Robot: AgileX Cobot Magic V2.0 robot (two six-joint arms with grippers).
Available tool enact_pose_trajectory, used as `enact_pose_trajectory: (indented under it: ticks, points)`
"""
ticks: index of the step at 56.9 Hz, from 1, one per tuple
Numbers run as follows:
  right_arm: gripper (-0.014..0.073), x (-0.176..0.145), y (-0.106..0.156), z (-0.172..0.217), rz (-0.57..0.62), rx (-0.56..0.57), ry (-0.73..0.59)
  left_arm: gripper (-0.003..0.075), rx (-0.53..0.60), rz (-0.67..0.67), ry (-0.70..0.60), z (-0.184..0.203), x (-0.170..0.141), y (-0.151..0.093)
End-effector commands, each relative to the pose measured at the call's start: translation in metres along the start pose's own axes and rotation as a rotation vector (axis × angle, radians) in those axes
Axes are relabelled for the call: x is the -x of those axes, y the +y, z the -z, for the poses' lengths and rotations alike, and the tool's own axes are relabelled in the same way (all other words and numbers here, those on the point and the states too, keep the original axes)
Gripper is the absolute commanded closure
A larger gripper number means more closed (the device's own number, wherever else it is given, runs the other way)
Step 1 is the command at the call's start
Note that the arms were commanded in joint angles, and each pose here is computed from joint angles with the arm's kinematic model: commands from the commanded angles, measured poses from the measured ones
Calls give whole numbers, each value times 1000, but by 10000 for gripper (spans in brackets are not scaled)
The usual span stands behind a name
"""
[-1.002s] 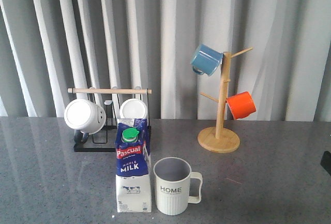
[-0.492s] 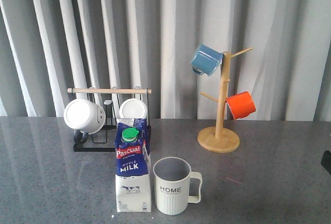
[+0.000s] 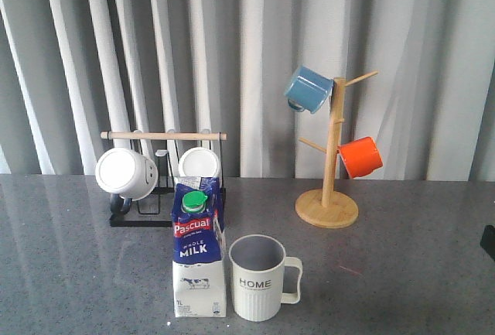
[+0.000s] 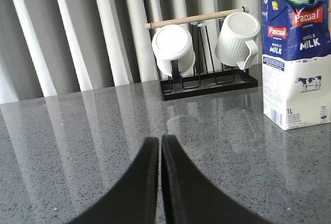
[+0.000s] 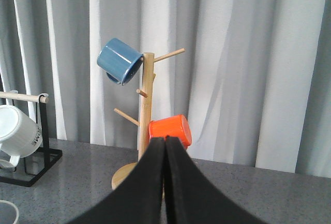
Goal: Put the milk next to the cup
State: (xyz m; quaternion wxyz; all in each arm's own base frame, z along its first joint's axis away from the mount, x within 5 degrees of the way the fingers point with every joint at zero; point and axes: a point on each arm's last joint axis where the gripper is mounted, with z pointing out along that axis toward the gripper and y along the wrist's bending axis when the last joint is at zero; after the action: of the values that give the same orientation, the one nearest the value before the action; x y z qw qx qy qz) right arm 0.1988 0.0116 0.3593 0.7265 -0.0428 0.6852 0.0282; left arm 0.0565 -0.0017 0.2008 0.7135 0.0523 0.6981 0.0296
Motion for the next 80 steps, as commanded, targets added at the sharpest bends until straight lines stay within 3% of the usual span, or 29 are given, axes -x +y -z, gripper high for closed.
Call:
enact_pose_trajectory:
  ticks: [1, 21, 31, 52, 66, 73, 80]
  points:
    - [603, 19, 1, 2, 10, 19, -109, 726, 4, 11, -96, 2, 13, 1]
    - [603, 17, 1, 2, 15, 19, -102, 726, 4, 11, -96, 2, 13, 1]
    - [603, 0, -2, 30, 5, -43, -28, 726, 6, 11, -96, 2, 13, 1]
    - [603, -72, 3, 118, 70, -86, -86, 726, 6, 11, -96, 2, 13, 1]
    - [603, -137, 8, 153, 89, -88, -142, 726, 6, 11, -96, 2, 13, 1]
    - [603, -149, 7, 152, 86, -84, -15, 726, 6, 11, -93, 2, 13, 1]
    - [603, -151, 7, 152, 74, -83, 6, 726, 6, 11, -92, 2, 13, 1]
